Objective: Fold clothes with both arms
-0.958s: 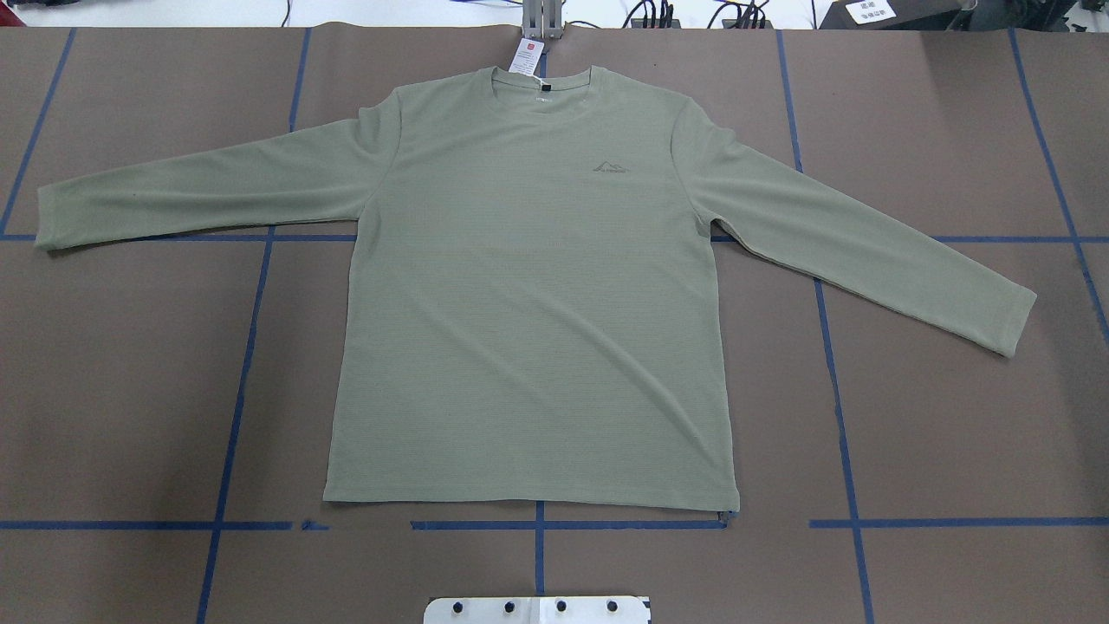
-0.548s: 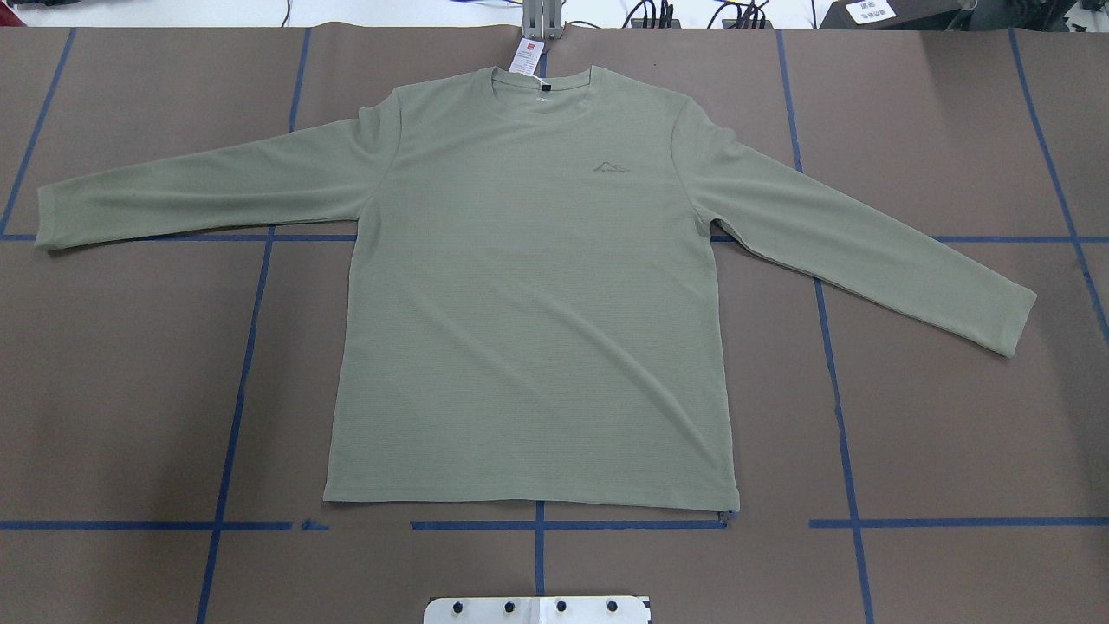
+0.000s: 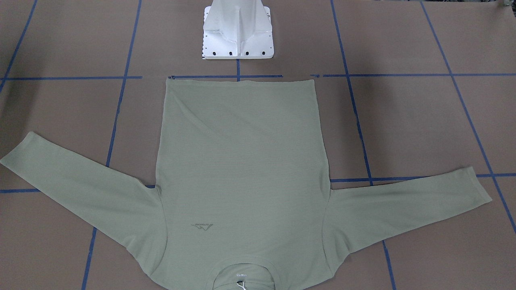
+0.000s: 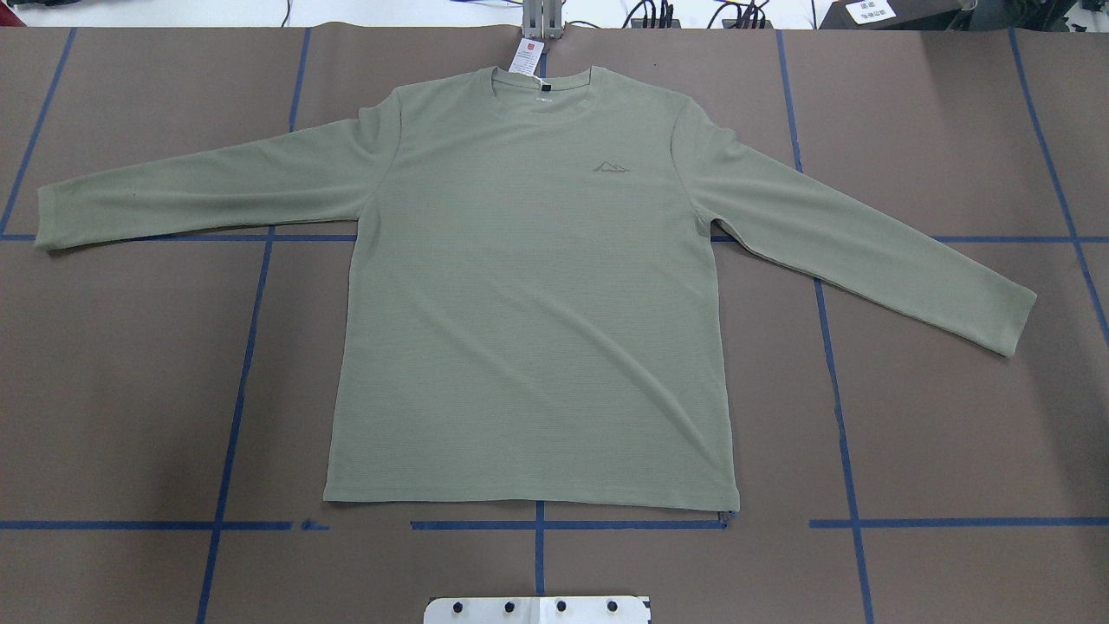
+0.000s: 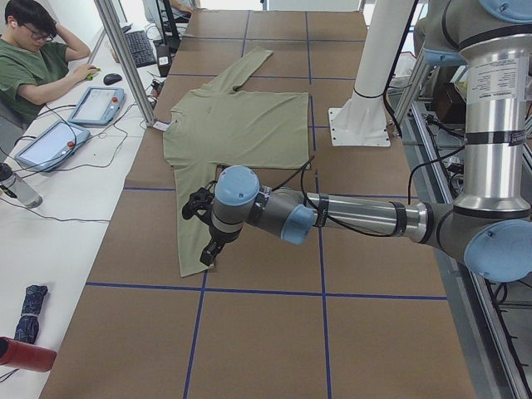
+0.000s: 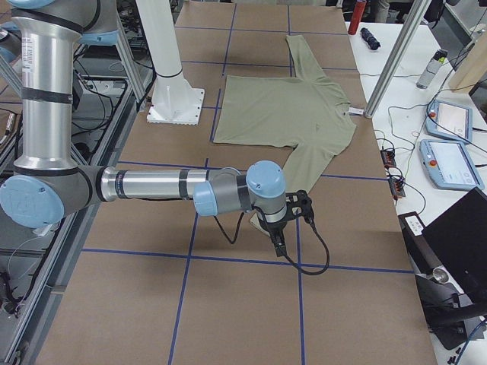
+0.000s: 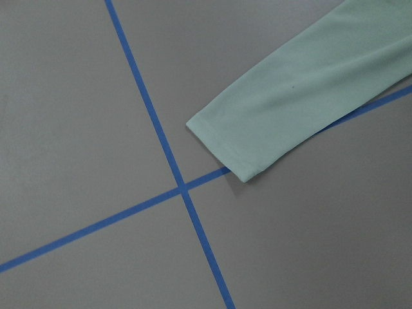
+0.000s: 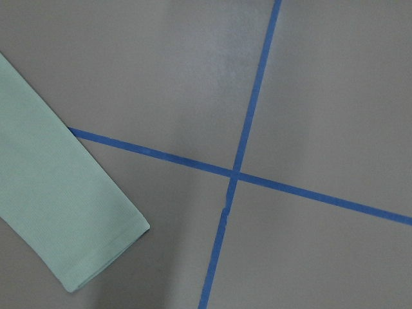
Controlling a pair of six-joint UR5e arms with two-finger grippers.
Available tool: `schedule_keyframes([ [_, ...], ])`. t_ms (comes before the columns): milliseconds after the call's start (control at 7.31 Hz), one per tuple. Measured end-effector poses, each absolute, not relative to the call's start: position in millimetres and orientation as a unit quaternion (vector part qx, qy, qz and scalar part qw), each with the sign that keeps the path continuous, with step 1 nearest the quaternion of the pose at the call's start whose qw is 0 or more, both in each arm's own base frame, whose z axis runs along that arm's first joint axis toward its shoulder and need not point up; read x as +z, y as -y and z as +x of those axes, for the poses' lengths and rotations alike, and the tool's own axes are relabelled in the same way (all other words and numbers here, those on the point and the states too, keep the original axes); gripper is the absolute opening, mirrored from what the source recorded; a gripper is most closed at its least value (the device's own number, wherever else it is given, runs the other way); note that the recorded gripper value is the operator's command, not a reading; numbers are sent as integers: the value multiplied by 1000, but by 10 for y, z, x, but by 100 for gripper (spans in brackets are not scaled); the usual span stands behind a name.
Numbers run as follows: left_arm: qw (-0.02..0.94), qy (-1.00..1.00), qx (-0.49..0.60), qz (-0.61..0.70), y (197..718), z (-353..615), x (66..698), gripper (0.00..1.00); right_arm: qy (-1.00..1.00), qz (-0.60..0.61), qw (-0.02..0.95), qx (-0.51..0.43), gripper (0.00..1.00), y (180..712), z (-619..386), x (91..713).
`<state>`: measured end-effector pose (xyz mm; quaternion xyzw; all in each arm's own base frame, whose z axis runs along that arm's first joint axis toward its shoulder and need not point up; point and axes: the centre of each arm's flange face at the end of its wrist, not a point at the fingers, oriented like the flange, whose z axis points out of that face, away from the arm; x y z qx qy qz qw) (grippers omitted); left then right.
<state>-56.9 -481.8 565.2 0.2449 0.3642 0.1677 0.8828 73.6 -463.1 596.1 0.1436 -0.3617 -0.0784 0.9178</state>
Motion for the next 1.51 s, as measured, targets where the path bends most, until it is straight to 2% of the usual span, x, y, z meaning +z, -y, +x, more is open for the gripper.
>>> schedule_keyframes([
  [411, 864, -354, 189, 304, 4830, -590, 5689, 100, 363, 181, 910, -85, 100, 4664, 729, 5719],
  [684, 862, -353, 191, 309, 4833, -592, 5705, 100, 384, 187, 904, -21, 97, 4726, 381, 5739],
  [958, 861, -354, 192, 310, 4835, -592, 5703, 100, 424, 191, 882, 81, 97, 4725, -236, 5910],
  [1232, 861, -354, 193, 311, 4835, -591, 5701, 100, 426, 197, 869, 159, 82, 4667, -1105, 5984],
  [1506, 861, -353, 194, 311, 4829, -596, 5707, 100, 434, 201, 861, 172, 79, 4540, -1525, 6237],
])
